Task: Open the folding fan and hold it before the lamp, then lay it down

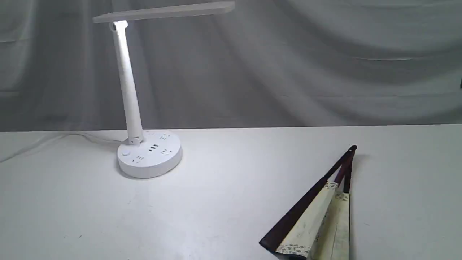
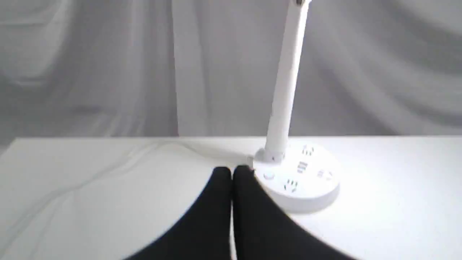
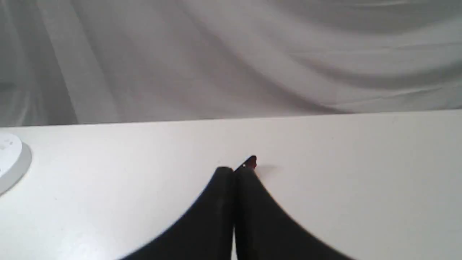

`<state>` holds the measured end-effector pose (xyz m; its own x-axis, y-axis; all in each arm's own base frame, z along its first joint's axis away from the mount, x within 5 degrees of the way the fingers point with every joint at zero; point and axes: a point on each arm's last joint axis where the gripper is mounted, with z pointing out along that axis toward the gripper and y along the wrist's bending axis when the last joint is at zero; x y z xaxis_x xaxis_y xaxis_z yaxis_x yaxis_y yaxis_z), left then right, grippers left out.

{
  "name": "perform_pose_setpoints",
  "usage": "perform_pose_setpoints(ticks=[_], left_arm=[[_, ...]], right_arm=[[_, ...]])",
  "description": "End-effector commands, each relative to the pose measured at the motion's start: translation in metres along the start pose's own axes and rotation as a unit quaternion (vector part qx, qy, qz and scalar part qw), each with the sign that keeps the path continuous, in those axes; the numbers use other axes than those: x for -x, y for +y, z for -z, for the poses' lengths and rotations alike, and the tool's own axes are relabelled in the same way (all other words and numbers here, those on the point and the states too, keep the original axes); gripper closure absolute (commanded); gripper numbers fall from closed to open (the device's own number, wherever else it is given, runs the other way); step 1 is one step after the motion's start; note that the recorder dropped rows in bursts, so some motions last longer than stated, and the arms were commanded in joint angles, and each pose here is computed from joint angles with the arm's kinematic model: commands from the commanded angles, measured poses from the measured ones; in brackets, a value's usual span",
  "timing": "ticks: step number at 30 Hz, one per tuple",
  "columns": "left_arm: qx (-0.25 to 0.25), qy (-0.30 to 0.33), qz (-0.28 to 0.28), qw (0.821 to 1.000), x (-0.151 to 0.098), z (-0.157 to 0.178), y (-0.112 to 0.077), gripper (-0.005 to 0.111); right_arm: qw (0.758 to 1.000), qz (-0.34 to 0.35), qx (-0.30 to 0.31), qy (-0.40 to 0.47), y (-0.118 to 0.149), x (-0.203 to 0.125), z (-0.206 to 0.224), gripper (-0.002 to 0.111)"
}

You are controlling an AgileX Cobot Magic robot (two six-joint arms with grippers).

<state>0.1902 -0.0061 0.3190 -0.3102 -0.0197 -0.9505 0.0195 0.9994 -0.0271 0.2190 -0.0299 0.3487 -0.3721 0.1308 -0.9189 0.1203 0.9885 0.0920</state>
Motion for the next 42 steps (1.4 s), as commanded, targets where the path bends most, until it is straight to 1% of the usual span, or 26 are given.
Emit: perform_pose_setpoints(ticks=[1,4,7,10,13,15,18,20,22,25,28,31,33,36,41,42], left_arm=[[0.0,0.058,0.008,0.998,-0.004,-0.023,-0.001,0.107],[0.004,0.119,0.007,0.993,-0.007,-0.041,-0.001,0.107],[0.003,0.154,0.021,0.988,-0.006,-0.055,-0.002,0.107],[0.0,0.184,0.033,0.982,-0.008,-0.065,-0.003,0.107],[-0.001,0.206,0.033,0.978,-0.009,-0.073,-0.004,0.107],[-0.009,0.222,0.031,0.975,-0.014,-0.077,-0.007,0.107],[-0.032,0.249,0.001,0.968,-0.024,-0.085,-0.019,0.107],[-0.051,0.26,-0.021,0.964,-0.029,-0.088,-0.031,0.107],[-0.069,0.271,-0.039,0.959,-0.033,-0.09,-0.042,0.107],[-0.085,0.292,-0.052,0.951,-0.032,-0.092,-0.053,0.107],[-0.093,0.296,-0.058,0.949,-0.031,-0.094,-0.059,0.107],[-0.1,0.307,-0.06,0.945,-0.037,-0.097,-0.065,0.107],[-0.106,0.317,-0.056,0.941,-0.042,-0.101,-0.069,0.107],[-0.116,0.332,-0.056,0.934,-0.05,-0.106,-0.078,0.107],[-0.142,0.344,-0.099,0.923,-0.06,-0.111,-0.09,0.107],[-0.143,0.348,-0.098,0.921,-0.063,-0.112,-0.091,0.107]], right_arm=[[1.0,-0.001,-0.006,0.028,-0.004,-0.006,-0.022,0.108],[0.998,-0.01,-0.005,0.063,-0.005,-0.016,-0.04,0.108],[0.995,0.027,0.004,0.1,-0.003,-0.027,-0.055,0.108],[0.99,0.07,0.026,0.123,0.007,-0.037,-0.068,0.106],[0.984,0.097,0.049,0.14,0.019,-0.044,-0.078,0.098],[0.978,0.107,0.067,0.169,0.029,-0.047,-0.087,0.088],[0.967,0.105,0.09,0.214,0.038,-0.048,-0.097,0.078],[0.958,0.109,0.101,0.244,0.042,-0.052,-0.104,0.075],[0.954,0.115,0.105,0.258,0.043,-0.054,-0.112,0.075],[0.944,0.143,0.118,0.274,0.044,-0.056,-0.121,0.075],[0.933,0.14,0.139,0.302,0.048,-0.058,-0.131,0.075],[0.922,0.136,0.161,0.325,0.053,-0.06,-0.143,0.075],[0.914,0.158,0.178,0.329,0.057,-0.063,-0.152,0.075],[0.898,0.193,0.2,0.342,0.066,-0.076,-0.162,0.075],[0.879,0.207,0.218,0.371,0.081,-0.096,-0.171,0.075],[0.874,0.21,0.221,0.378,0.083,-0.1,-0.173,0.075]])
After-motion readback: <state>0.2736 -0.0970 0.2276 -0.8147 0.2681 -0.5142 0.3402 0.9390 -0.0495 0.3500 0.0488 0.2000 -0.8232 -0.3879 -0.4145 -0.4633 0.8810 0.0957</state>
